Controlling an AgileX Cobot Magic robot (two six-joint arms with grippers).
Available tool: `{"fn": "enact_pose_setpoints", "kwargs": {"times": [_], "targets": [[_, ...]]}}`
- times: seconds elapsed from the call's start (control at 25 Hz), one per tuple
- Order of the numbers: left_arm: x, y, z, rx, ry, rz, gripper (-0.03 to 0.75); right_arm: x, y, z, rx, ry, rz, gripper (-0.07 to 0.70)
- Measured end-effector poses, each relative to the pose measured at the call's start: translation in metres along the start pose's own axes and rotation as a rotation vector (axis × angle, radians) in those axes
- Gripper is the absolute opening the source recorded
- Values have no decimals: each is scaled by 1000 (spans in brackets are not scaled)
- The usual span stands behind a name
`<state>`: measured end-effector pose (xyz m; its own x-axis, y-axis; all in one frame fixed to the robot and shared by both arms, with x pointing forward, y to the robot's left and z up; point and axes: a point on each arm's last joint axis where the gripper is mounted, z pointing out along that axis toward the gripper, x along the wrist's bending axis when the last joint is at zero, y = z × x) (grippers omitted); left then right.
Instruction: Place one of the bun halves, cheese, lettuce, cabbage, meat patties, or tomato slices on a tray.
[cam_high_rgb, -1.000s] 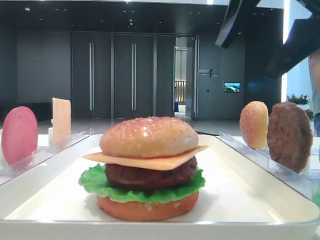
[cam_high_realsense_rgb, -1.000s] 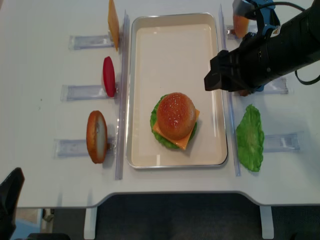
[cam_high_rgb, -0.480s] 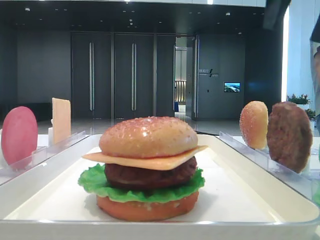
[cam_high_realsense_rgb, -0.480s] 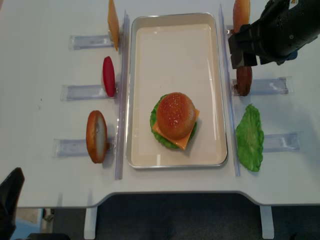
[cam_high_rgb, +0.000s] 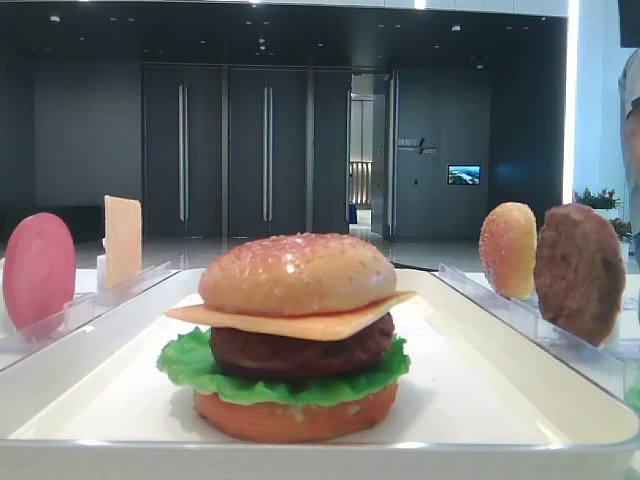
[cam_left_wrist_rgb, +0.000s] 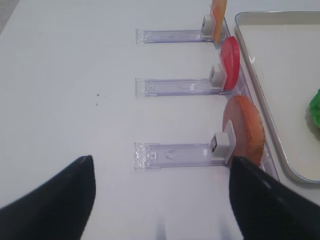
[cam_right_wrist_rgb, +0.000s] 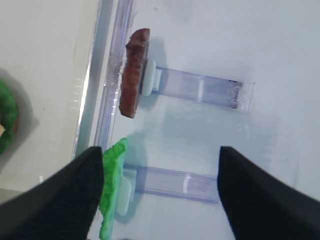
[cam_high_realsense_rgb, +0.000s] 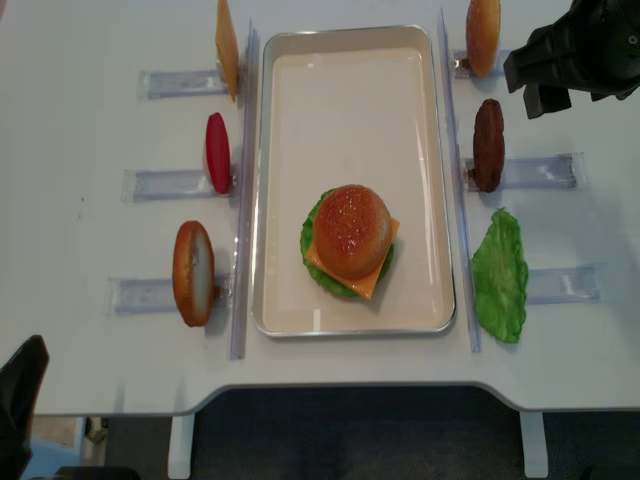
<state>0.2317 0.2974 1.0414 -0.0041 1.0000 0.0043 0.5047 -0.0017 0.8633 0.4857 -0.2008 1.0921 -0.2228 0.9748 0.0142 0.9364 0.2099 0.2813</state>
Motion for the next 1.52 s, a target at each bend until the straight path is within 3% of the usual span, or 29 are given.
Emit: {"fn": "enact_pose_setpoints", "kwargs": {"times": [0.32,0.64,0.8,1.12,1.52], "targets": [[0,0,0,0,0,0,641,-33,1,0,26,-36,92,472],[0,0,0,0,0,0,641,-76,0,-3,14,40,215,470],[0,0,0,0,0,0,641,-87,-1,-4,8,47,254,469],[0,0,0,0,0,0,641,-91,-5,-11,-13,24,249,469],[0,0,0,0,0,0,641,-83,-39,-59,-169,-21,235,469]]}}
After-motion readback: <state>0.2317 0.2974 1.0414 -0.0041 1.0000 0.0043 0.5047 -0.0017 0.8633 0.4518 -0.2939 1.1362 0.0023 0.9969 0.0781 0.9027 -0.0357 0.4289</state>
